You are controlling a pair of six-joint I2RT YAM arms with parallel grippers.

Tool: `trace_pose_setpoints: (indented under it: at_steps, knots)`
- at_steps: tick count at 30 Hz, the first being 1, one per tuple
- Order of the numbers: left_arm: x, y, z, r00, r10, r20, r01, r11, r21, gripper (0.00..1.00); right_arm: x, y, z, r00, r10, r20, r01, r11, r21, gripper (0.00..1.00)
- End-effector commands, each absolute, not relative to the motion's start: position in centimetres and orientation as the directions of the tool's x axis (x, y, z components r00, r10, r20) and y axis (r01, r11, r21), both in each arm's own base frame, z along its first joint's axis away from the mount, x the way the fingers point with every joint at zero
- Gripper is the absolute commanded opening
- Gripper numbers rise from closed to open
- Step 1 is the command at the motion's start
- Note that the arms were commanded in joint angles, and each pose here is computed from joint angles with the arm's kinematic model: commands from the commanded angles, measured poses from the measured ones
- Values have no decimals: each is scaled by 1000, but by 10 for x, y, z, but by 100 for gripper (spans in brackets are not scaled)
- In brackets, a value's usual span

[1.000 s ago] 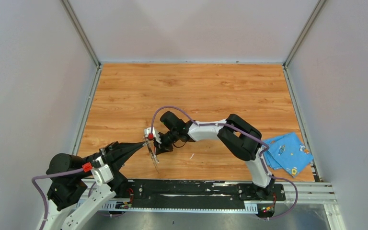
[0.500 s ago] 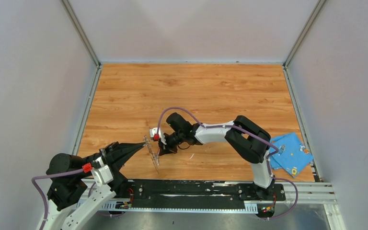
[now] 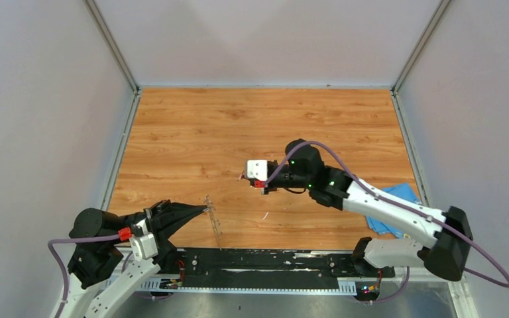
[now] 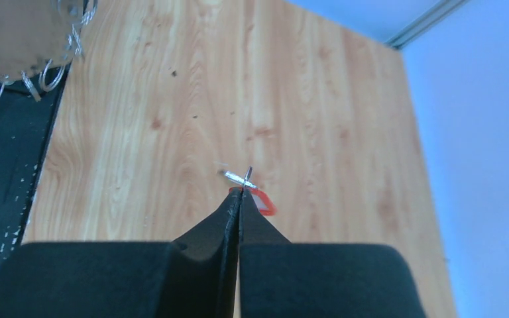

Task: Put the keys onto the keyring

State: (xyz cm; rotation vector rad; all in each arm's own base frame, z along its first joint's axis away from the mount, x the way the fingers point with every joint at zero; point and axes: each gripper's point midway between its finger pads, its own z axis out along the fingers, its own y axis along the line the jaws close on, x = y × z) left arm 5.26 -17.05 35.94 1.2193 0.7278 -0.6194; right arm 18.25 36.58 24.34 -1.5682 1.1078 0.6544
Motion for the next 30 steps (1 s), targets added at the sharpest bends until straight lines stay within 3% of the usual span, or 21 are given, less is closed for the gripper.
trace_pose_setpoints:
  at_steps: [1, 11, 30]
  knots:
    - [49, -182, 355, 623, -69, -779, 778, 164, 607, 0, 167, 341, 280, 565, -362, -742, -809, -66, -584, 0]
    - [62, -198, 354, 525, -119, -843, 848, 154, 507, 0, 126, 341, 347, 754, -293, -588, -650, -209, -730, 0]
    - [69, -209, 348, 426, -147, -893, 903, 131, 409, 0, 78, 354, 368, 806, -194, -559, -590, -335, -735, 0]
